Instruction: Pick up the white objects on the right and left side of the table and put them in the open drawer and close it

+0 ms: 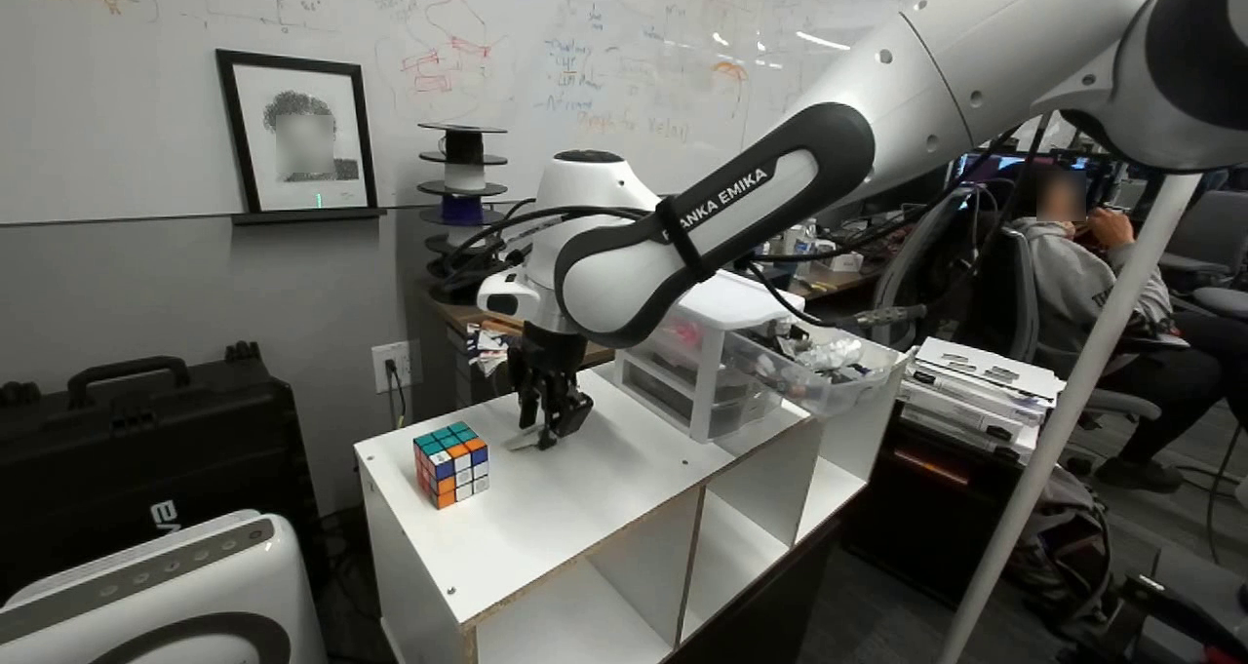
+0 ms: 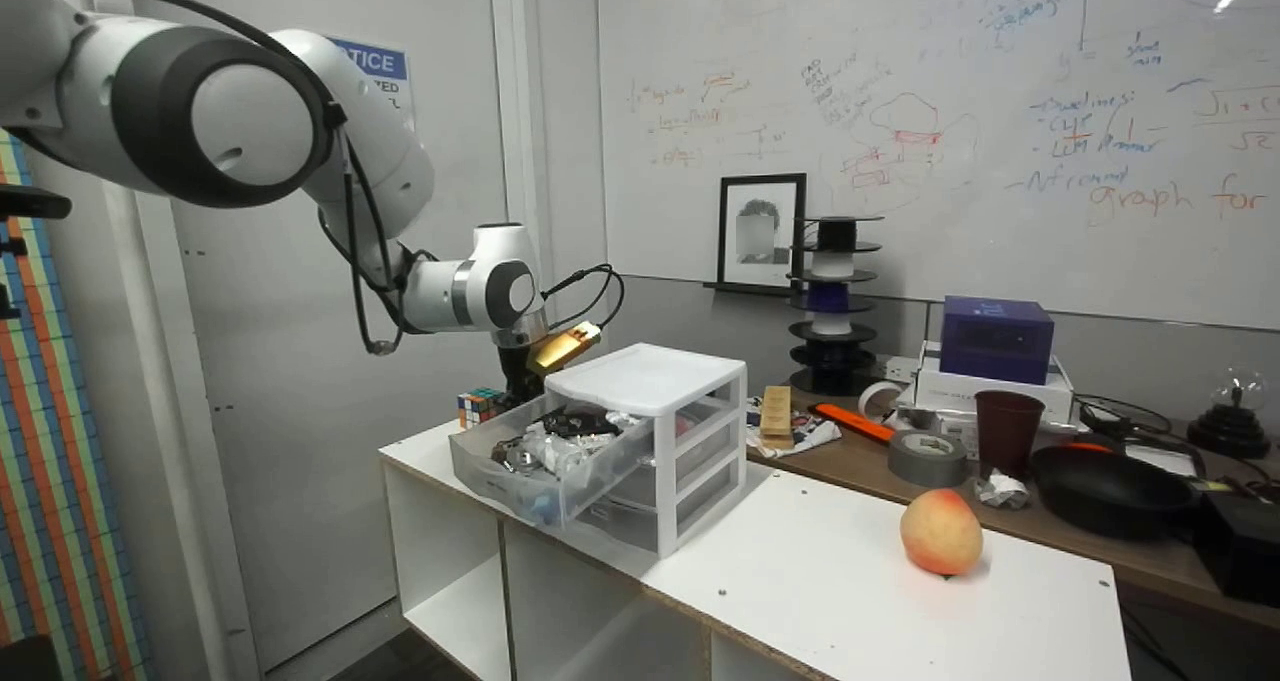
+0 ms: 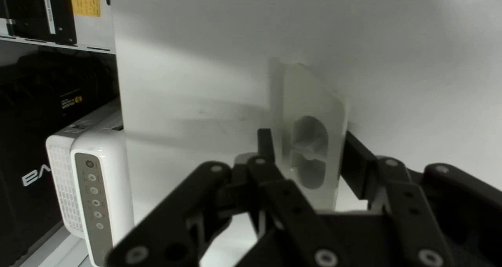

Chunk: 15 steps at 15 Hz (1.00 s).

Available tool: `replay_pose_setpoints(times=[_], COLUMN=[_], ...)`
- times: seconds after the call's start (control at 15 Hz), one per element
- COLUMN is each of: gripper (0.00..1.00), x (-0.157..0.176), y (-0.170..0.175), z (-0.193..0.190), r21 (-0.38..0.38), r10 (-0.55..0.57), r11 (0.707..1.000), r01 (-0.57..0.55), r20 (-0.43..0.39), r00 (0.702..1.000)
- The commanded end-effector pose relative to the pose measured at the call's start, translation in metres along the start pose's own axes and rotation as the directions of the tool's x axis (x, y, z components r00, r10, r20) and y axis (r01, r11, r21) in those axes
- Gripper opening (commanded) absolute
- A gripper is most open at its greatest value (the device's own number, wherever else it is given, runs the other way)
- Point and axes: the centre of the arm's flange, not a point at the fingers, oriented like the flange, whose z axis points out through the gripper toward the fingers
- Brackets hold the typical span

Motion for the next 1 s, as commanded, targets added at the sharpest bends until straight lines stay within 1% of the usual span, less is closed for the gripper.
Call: replay_pose_setpoints(times=[0.0, 0.13, 0.27, 0.53, 0.6, 0.73, 0.8, 0.93], gripper=[0.19, 0.13, 0.17, 0.16, 0.16, 0.16, 0.16, 0.16], x=[-0.007, -0.015, -0.023, -0.045, -0.05, -0.052, -0.047, -0.034], y=[0.009, 0.004, 0.001, -0.005, -0.009, -0.014, -0.018, -0.024], z=[0.0, -0.003, -0.008, -0.027, -0.038, -0.065, -0.086, -0.121], r21=[0.036, 0.072, 0.099, 0.143, 0.151, 0.139, 0.137, 0.104], r10=[-0.033, -0.035, -0.023, 0.024, 0.04, 0.074, 0.087, 0.105], r11=[0.999, 0.997, 0.995, 0.989, 0.987, 0.986, 0.985, 0.987], r01=[0.033, 0.032, 0.018, -0.042, -0.061, -0.096, -0.108, -0.119], r20=[0.006, 0.03, 0.053, 0.124, 0.143, 0.155, 0.151, 0.132], r00=[0.999, 0.999, 0.998, 0.992, 0.989, 0.985, 0.985, 0.986])
